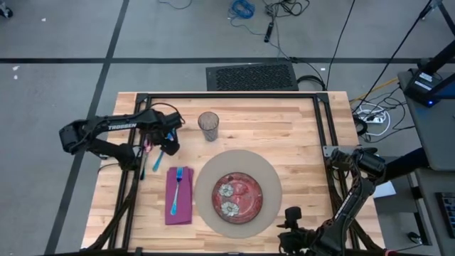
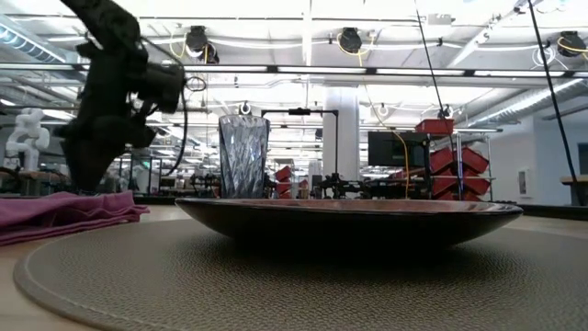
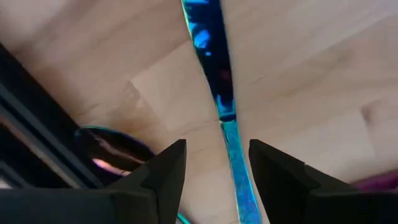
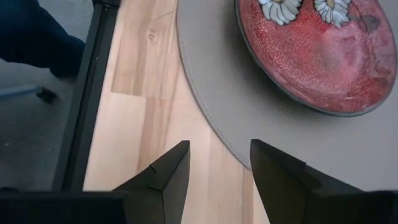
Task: Set table place
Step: Move the blue table knife to the right side of the gray placemat
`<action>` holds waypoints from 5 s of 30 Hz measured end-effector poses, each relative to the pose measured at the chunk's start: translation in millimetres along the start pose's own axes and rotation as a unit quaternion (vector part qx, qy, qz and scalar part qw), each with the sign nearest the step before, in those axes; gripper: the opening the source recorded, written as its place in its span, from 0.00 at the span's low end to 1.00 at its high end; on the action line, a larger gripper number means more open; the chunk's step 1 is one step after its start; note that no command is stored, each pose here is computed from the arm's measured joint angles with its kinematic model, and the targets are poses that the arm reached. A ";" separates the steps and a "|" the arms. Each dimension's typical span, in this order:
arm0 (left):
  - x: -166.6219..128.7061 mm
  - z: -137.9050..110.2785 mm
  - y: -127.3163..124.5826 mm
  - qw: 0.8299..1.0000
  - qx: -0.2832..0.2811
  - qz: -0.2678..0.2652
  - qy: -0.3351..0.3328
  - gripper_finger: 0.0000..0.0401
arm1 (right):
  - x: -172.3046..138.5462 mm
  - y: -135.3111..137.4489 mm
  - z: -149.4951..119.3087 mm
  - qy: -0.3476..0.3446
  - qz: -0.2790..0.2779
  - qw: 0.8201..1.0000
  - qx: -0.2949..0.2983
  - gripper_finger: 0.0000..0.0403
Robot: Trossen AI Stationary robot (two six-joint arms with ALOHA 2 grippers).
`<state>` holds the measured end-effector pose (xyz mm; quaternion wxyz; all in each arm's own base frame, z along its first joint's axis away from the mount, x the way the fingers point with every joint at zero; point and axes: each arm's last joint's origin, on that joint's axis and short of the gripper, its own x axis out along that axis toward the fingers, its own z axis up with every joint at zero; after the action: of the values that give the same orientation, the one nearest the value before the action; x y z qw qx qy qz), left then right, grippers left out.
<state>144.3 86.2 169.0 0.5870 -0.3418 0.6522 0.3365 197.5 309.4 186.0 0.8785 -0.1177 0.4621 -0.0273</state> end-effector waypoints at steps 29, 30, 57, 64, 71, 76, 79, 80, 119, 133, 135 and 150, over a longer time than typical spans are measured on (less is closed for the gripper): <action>38.9 4.4 3.6 0.998 -0.025 -0.039 0.038 0.20 | -0.1 1.7 1.6 -0.007 0.008 1.000 0.007 0.39; 39.2 4.6 2.8 0.998 -0.023 -0.040 0.039 0.16 | -0.1 1.8 1.7 -0.007 0.008 1.000 0.007 0.39; 13.5 10.7 -20.9 0.999 0.029 -0.041 -0.006 0.01 | -0.2 1.7 2.0 -0.015 0.002 1.000 -0.006 0.39; 13.1 9.4 -21.4 0.999 0.021 -0.036 -0.003 0.00 | -0.2 1.7 2.0 -0.015 0.003 1.000 -0.006 0.39; 12.9 7.9 -27.8 0.999 0.042 -0.016 -0.027 0.12 | -0.2 1.7 2.0 -0.015 0.003 1.000 -0.006 0.39; 12.4 8.4 -31.6 0.998 0.043 -0.003 -0.050 0.31 | -0.2 1.7 2.0 -0.015 0.003 1.000 -0.006 0.39; 13.1 9.4 -32.9 0.998 0.044 -0.005 -0.053 0.39 | -0.2 1.8 2.1 -0.015 0.003 1.000 -0.006 0.39; 13.7 9.3 -33.0 0.998 0.045 -0.004 -0.052 0.41 | -0.2 1.9 2.1 -0.015 0.003 1.000 -0.005 0.39; 15.7 4.5 -43.4 0.993 0.098 -0.059 -0.044 0.01 | -0.2 2.3 3.5 -0.020 0.006 1.000 -0.010 0.39; 11.8 -1.0 -43.0 0.995 0.089 -0.012 -0.038 0.00 | 7.4 -8.3 14.3 -0.057 -0.046 0.997 -0.026 0.39; 11.7 -1.4 -43.4 0.995 0.089 -0.020 -0.033 0.00 | 13.4 -15.6 20.9 -0.059 -0.064 0.996 -0.028 0.39; 22.0 -3.9 -41.5 0.995 0.092 -0.028 -0.034 0.00 | 79.4 -105.9 76.6 -0.023 -0.174 0.984 -0.036 0.39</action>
<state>175.4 59.3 145.9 0.6468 -0.2928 0.6504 0.2700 312.0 208.1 188.4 0.8661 -0.2282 0.4146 -0.1607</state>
